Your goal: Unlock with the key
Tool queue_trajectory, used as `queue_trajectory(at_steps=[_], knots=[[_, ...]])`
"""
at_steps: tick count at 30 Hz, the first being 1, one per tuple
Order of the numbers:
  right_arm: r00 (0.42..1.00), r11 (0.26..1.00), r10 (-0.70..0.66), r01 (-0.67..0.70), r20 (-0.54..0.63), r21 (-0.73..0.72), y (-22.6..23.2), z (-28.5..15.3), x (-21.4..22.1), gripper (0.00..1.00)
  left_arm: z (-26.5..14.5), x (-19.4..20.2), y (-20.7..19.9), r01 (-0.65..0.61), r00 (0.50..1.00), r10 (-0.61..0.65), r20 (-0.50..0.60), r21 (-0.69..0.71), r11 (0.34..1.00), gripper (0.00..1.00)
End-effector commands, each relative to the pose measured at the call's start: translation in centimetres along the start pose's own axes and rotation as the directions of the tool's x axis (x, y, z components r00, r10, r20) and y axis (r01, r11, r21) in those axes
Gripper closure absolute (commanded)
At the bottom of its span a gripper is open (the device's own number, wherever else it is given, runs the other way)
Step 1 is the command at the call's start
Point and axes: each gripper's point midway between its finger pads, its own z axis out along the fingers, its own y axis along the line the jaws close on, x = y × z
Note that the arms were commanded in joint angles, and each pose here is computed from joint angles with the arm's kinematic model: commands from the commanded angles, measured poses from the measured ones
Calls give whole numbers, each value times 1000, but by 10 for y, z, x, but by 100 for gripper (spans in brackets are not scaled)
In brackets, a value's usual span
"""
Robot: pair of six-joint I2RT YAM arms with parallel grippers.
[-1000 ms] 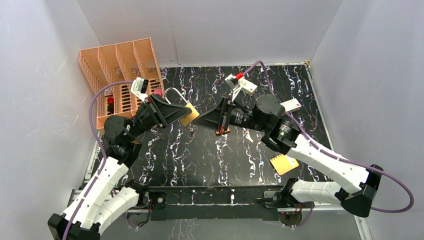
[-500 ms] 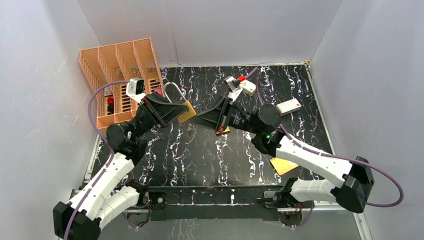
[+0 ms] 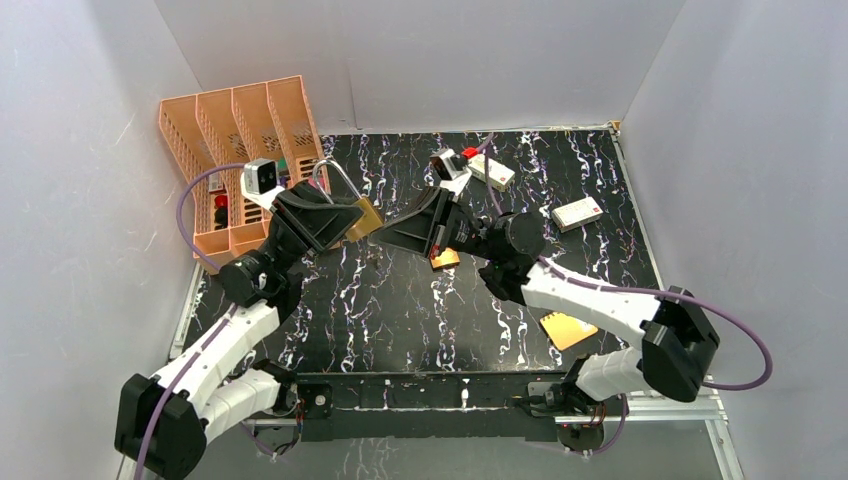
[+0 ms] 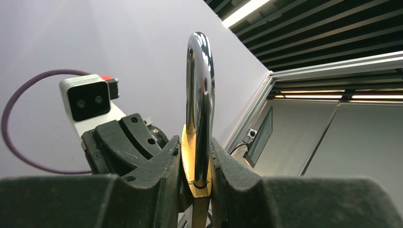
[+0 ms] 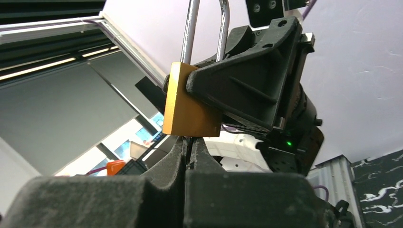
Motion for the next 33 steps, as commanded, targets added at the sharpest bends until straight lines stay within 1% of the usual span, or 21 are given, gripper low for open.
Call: queue_trajectory(at_steps=[1, 4, 8, 9, 10, 11, 12, 13, 15, 17, 25, 27, 29, 30, 33], knots=[[998, 915, -68, 60, -7, -400, 110, 0, -4, 100, -1, -15, -26, -69, 993, 55, 101, 145, 987, 100], [996, 893, -76, 47, -48, -447, 119, 4, 5, 100, 3, -17, -32, -87, 993, 69, 101, 190, 978, 100], [991, 911, -109, 69, -76, -407, 120, 6, 9, 100, 6, -17, -36, -101, 992, 84, 94, 198, 975, 100], [983, 951, -148, 112, -105, -289, 105, 10, 12, 100, 8, -17, -31, -85, 994, 73, 80, 161, 983, 100], [980, 964, -156, 124, -124, -234, 98, 11, 13, 100, 9, -16, -26, -72, 995, 63, 71, 128, 989, 100], [976, 972, -169, 142, -137, -186, 92, 12, 14, 96, 9, -15, -27, -82, 995, 74, 66, 119, 990, 100], [974, 977, -179, 159, -141, -141, 87, 12, 13, 86, 9, -15, -24, -84, 995, 79, 61, 85, 993, 100], [971, 979, -187, 172, -147, -105, 83, 11, 13, 80, 9, -15, -23, -89, 994, 85, 61, 65, 994, 100], [967, 979, -202, 195, -157, -57, 78, 9, 12, 72, 8, -15, -21, -98, 993, 96, 65, 30, 995, 100], [962, 976, -216, 216, -166, -13, 73, 9, 11, 69, 7, -16, -22, -108, 992, 107, 67, 12, 994, 100], [950, 958, -244, 267, -195, 104, 58, 8, 6, 52, 8, -17, -27, -113, 991, 112, 67, 4, 994, 100], [941, 942, -273, 303, -201, 141, 53, 6, 2, 49, 9, -17, -27, -113, 991, 113, 66, -2, 994, 100], [936, 931, -284, 321, -209, 173, 50, 6, 0, 49, 9, -18, -27, -115, 991, 115, 71, -7, 993, 100], [934, 926, -283, 326, -217, 192, 47, 5, -1, 51, 9, -19, -27, -114, 991, 115, 73, -12, 993, 100], [933, 916, -294, 337, -208, 218, 45, 5, -5, 64, 9, -19, -25, -114, 991, 115, 75, -22, 993, 100]])
